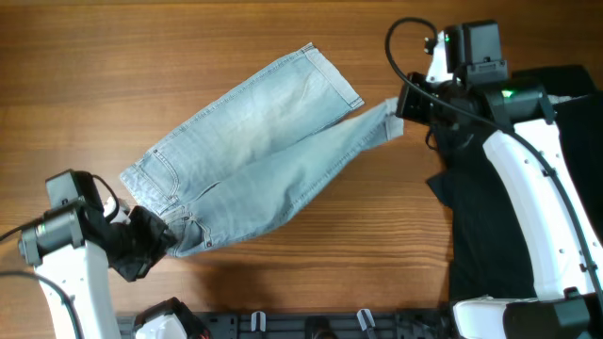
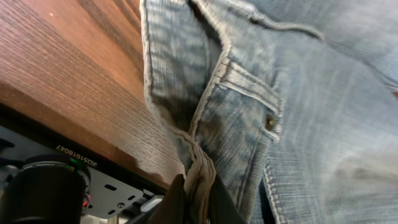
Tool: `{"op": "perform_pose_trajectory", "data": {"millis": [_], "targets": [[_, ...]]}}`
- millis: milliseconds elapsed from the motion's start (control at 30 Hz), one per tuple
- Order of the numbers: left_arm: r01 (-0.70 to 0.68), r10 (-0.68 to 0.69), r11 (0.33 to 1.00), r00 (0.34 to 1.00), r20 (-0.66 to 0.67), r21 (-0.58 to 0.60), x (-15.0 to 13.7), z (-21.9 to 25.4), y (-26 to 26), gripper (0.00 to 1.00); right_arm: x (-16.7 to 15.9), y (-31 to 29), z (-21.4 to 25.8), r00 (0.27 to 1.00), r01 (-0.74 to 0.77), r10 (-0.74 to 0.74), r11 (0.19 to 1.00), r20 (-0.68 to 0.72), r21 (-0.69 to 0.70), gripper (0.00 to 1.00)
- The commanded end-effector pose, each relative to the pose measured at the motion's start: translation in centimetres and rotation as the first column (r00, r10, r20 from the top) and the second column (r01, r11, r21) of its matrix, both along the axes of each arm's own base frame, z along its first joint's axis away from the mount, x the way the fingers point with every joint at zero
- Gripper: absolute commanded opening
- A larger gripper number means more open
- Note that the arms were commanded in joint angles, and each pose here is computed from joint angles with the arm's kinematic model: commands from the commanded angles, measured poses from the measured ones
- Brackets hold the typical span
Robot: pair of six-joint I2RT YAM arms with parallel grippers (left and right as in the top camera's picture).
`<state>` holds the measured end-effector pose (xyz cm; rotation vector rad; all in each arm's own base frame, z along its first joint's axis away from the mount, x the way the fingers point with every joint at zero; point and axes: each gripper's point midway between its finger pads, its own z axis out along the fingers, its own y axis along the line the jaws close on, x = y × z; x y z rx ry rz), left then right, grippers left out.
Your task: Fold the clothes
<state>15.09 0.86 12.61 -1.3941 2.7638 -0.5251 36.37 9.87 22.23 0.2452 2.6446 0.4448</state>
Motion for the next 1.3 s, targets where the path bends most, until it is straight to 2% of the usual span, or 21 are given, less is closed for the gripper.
{"op": "perform_pose_trajectory", "data": {"millis": [0,100,200,333,533,633,833,1000,1033,1067,1100,1133,1267], "targets": [[0.009,-0.011,0.999,0.999,0.050,0.042,-0.3,0.9,0.1,0.04,-0.5,-1.7,-1.8,0.997,0.020,-0.026,0.996,-0.070,-0.089,0.05],[0.010,-0.011,1.000,1.000,0.018,0.026,-1.5,0.3,-0.4,0.04,-1.0,-1.8,-2.5,0.995,0.015,-0.024,0.995,-0.100,-0.095,0.06],[-0.019,0.018,1.000,0.999,-0.047,-0.006,-2.6,-1.6,-1.0,0.04,-0.1,-1.2,-2.1,0.998,0.007,-0.011,0.998,-0.065,-0.066,0.06],[-0.058,0.056,0.998,0.997,0.061,0.024,0.2,-1.8,0.1,0.04,3.5,0.7,-1.3,0.998,-0.024,0.022,1.000,0.058,0.020,0.06],[-0.144,0.129,0.982,0.984,0.124,0.122,3.5,-2.5,3.2,0.04,8.9,4.0,-4.0,0.990,-0.090,0.071,0.983,0.125,0.158,0.05],[-0.174,0.144,0.966,0.976,0.164,0.191,6.0,-3.4,5.5,0.04,11.2,6.6,-5.3,0.974,-0.175,0.133,0.955,0.181,0.239,0.05],[-0.196,0.155,0.951,0.971,0.180,0.241,9.7,-6.1,8.1,0.05,13.9,10.5,-8.6,0.961,-0.218,0.154,0.933,0.229,0.285,0.06],[-0.194,0.162,0.950,0.976,0.143,0.246,10.7,-8.4,8.9,0.08,14.7,14.4,-11.0,0.935,-0.294,0.213,0.912,0.285,0.285,0.08],[-0.193,0.163,0.950,0.977,0.138,0.245,10.7,-8.6,8.9,0.08,14.9,14.9,-11.2,0.929,-0.307,0.221,0.909,0.296,0.282,0.15],[-0.193,0.163,0.949,0.977,0.134,0.248,10.7,-8.8,9.0,0.09,15.1,15.3,-11.4,0.923,-0.316,0.226,0.907,0.310,0.279,0.33],[-0.194,0.164,0.948,0.977,0.134,0.252,10.7,-8.8,9.1,0.09,15.4,15.3,-11.3,0.921,-0.310,0.218,0.912,0.323,0.268,0.59],[-0.195,0.165,0.946,0.977,0.131,0.260,10.7,-8.9,9.2,0.10,15.7,14.8,-11.5,0.924,-0.288,0.201,0.924,0.325,0.250,0.69],[-0.195,0.165,0.945,0.977,0.131,0.264,10.6,-8.8,9.3,0.19,16.4,11.9,-10.4,0.936,-0.242,0.155,0.936,0.316,0.256,0.86]]}}
